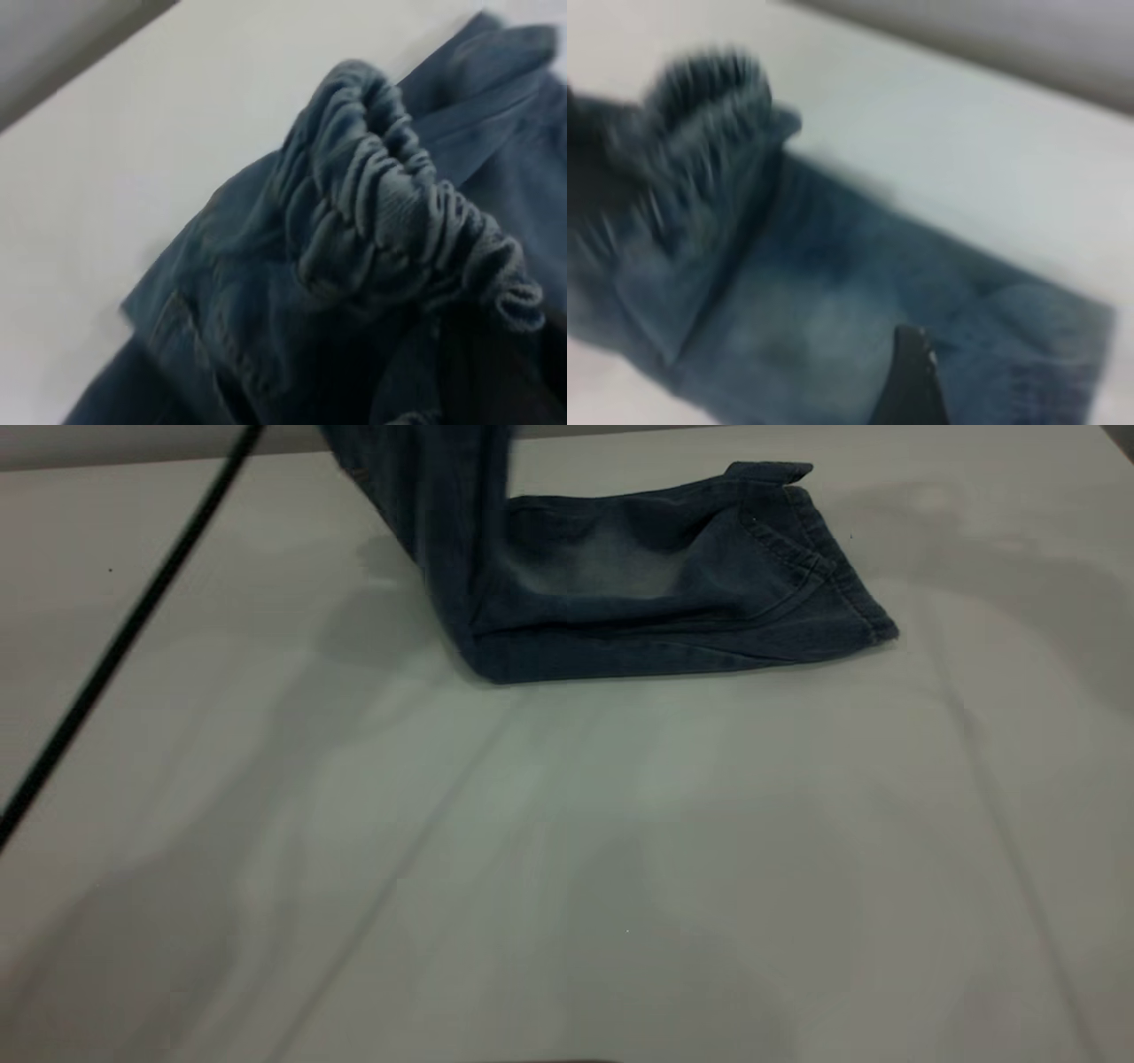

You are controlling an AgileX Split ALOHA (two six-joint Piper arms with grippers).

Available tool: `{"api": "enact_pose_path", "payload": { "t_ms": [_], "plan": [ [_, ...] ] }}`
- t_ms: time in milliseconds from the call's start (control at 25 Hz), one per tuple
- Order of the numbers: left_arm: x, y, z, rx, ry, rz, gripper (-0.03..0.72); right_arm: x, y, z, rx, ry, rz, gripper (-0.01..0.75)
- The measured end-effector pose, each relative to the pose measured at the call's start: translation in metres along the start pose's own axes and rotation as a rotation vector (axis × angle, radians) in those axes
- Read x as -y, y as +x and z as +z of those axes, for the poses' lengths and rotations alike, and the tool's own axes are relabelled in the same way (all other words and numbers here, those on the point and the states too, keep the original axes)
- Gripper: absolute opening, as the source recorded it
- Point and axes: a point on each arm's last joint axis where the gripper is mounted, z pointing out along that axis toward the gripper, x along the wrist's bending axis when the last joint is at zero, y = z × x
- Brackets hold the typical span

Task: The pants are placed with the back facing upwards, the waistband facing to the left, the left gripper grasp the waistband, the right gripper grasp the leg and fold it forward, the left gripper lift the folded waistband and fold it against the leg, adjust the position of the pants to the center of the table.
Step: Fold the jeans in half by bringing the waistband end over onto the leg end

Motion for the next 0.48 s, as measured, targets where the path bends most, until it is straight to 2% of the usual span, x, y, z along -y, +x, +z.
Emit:
{"api": "enact_pose_path", "payload": {
  "t_ms": [160, 480],
  "plan": [
    [-0.002, -0.035, 0.025, 0.028, -0.034, 0.055, 0.069, -0.008, -0.005, -0.036, 0.02, -0.047, 0.007, 0.494],
    [0.016, -0.097, 0.094, 0.049, -0.109, 0.229, 0.069, -0.017, 0.01, -0.064, 0.015, -0.093, -0.019, 0.494]
  ]
}}
